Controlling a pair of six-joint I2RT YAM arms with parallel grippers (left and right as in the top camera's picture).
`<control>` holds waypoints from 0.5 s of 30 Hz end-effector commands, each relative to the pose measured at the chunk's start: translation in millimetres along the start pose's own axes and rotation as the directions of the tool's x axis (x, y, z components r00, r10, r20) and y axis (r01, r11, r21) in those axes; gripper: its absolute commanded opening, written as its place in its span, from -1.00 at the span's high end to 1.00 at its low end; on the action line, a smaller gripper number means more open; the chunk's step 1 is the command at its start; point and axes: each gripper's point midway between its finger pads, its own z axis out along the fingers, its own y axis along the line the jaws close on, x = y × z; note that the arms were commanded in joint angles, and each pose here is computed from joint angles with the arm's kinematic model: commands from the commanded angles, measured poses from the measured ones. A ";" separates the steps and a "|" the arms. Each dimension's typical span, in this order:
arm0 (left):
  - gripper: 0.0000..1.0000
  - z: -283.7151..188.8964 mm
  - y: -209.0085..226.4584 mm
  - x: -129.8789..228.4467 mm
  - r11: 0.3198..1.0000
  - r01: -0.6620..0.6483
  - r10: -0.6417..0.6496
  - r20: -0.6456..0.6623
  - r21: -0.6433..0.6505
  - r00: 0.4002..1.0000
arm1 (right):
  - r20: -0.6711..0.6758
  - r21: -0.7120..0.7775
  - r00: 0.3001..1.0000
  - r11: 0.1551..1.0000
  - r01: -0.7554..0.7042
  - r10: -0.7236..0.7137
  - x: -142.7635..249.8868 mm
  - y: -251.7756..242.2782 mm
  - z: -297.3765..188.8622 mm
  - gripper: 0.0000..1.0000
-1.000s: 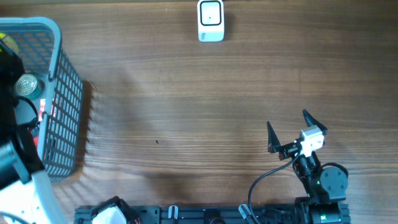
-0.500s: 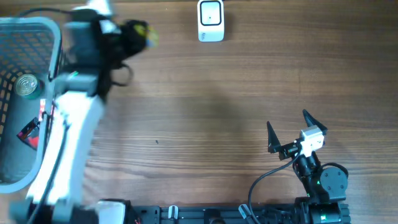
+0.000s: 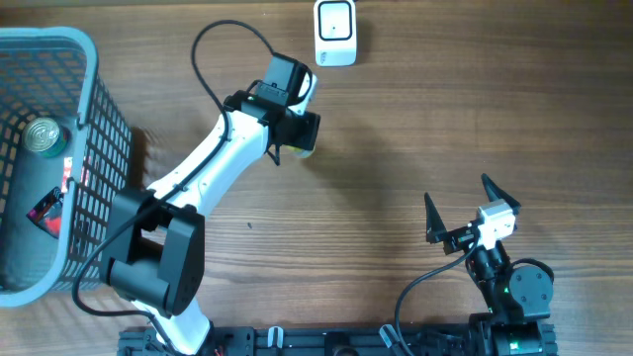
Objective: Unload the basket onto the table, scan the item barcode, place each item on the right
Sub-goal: 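Carry the Mentos tub out and set it on the table center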
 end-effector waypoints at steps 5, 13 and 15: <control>-0.08 0.5 12.0 17.3 0.972 -0.237 0.236 -0.059 -0.008 0.970 | 0.002 0.011 1.000 1.000 -0.010 0.010 -0.2 -1.7 0.0 -1.00; -0.39 7.2 10.5 47.2 0.932 -0.359 0.363 -0.136 0.050 0.922 | 0.002 0.011 1.000 1.000 -0.010 0.010 -0.2 -1.7 0.0 -1.00; -0.60 6.4 10.8 52.3 0.921 -0.384 0.389 -0.155 0.061 0.908 | 0.002 0.011 1.000 1.000 -0.010 0.010 -0.2 -1.7 0.0 -1.00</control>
